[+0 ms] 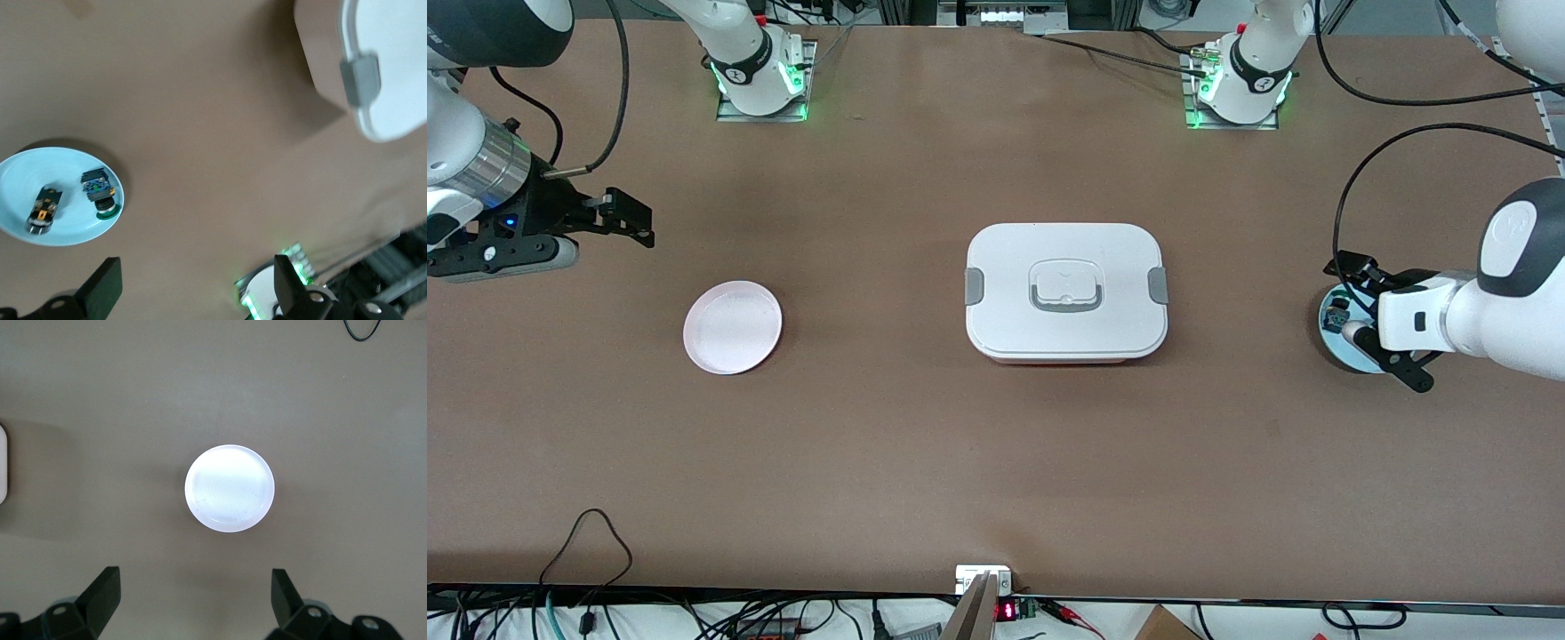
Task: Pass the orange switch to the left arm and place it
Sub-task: 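Open the left gripper to release the switch in the dish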
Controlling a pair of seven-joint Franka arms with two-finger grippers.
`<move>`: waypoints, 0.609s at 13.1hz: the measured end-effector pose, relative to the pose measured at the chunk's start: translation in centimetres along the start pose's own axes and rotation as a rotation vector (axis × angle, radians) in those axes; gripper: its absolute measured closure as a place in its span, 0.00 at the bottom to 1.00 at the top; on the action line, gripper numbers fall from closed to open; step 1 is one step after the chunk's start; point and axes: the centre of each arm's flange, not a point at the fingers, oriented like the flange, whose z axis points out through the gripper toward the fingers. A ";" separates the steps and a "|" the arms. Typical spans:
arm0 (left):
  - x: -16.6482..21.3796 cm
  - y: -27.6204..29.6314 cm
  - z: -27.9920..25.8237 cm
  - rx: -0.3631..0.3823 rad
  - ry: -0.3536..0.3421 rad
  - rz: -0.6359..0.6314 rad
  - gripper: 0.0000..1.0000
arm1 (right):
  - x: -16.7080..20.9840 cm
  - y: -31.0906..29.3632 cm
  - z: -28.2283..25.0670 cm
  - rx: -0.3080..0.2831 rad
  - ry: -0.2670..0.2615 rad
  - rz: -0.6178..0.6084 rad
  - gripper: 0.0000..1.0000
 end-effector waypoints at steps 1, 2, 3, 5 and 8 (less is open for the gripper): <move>0.0 1.3 -1.2 0.034 0.035 -0.101 0.00 | 0.0 0.0 0.0 0.000 0.000 0.000 0.00; -0.3 2.7 -2.4 0.057 0.088 -0.205 0.00 | 0.0 0.0 0.0 0.000 0.000 0.000 0.00; -1.0 3.8 -3.5 0.069 0.153 -0.296 0.00 | 0.0 0.0 0.0 0.000 0.000 0.000 0.00; -4.1 4.1 -5.3 0.079 0.287 -0.419 0.00 | 0.0 0.0 0.0 0.000 0.000 0.000 0.00; -10.3 3.7 -7.0 0.101 0.402 -0.478 0.00 | 0.0 0.0 0.0 0.000 0.000 0.000 0.00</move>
